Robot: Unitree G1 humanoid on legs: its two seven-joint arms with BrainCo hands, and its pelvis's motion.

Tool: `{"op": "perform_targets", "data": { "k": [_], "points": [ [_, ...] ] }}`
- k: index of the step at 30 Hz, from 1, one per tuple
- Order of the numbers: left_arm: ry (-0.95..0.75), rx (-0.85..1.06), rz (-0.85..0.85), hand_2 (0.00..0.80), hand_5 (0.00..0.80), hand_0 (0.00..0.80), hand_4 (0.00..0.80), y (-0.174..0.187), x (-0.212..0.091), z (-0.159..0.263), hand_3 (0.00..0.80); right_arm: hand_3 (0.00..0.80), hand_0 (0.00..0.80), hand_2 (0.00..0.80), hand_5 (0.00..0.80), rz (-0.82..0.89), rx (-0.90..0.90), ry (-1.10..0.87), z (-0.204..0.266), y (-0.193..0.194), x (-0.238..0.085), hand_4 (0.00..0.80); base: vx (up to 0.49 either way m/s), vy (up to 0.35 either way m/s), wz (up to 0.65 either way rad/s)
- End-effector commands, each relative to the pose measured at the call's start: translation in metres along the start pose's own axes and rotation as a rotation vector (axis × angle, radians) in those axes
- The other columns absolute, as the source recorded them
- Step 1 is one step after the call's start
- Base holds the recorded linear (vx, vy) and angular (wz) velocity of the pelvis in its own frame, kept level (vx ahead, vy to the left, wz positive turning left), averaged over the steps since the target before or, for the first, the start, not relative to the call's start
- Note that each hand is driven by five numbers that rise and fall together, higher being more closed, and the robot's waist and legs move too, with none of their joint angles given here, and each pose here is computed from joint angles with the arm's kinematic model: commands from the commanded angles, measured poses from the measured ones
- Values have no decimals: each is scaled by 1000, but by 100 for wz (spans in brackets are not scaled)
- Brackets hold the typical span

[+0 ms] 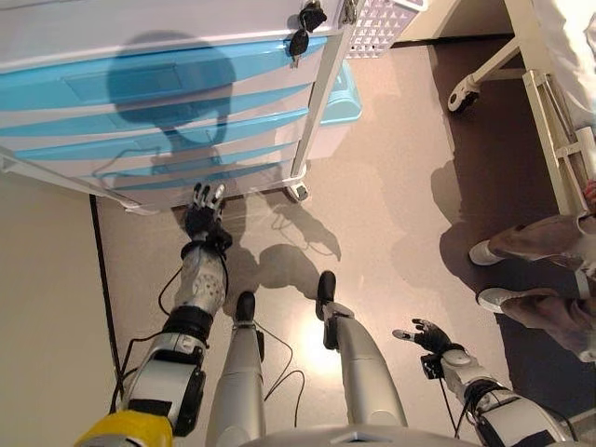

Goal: Open the drawer and pick up the medicine

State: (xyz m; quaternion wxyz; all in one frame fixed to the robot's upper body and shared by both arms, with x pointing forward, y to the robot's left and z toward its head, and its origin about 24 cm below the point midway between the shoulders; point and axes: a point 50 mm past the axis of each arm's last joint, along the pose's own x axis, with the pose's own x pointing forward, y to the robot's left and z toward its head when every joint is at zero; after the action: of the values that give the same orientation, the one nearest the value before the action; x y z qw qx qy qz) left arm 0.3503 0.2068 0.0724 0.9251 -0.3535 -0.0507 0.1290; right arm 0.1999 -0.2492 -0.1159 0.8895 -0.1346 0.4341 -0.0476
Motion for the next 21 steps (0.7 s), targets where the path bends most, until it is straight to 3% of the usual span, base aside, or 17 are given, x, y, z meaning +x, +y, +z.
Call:
{"op": "perform_targets", "data": {
  "k": [1,10,21],
  "points": [
    [-162,-78,-46,0,0,0,0,-9,4,34,0,0,0,0,0,-25,-8,45,-20,-9,-5,0,0,0,0],
    [-323,-255,-158,0,0,0,0,-38,3,69,0,0,0,0,0,4,-22,36,-19,-4,-4,0,0,0,0],
    [-379,-281,-227,0,0,0,0,-46,-2,83,0,0,0,0,0,16,-32,36,-19,-5,-4,0,0,0,0]
  ]
}}
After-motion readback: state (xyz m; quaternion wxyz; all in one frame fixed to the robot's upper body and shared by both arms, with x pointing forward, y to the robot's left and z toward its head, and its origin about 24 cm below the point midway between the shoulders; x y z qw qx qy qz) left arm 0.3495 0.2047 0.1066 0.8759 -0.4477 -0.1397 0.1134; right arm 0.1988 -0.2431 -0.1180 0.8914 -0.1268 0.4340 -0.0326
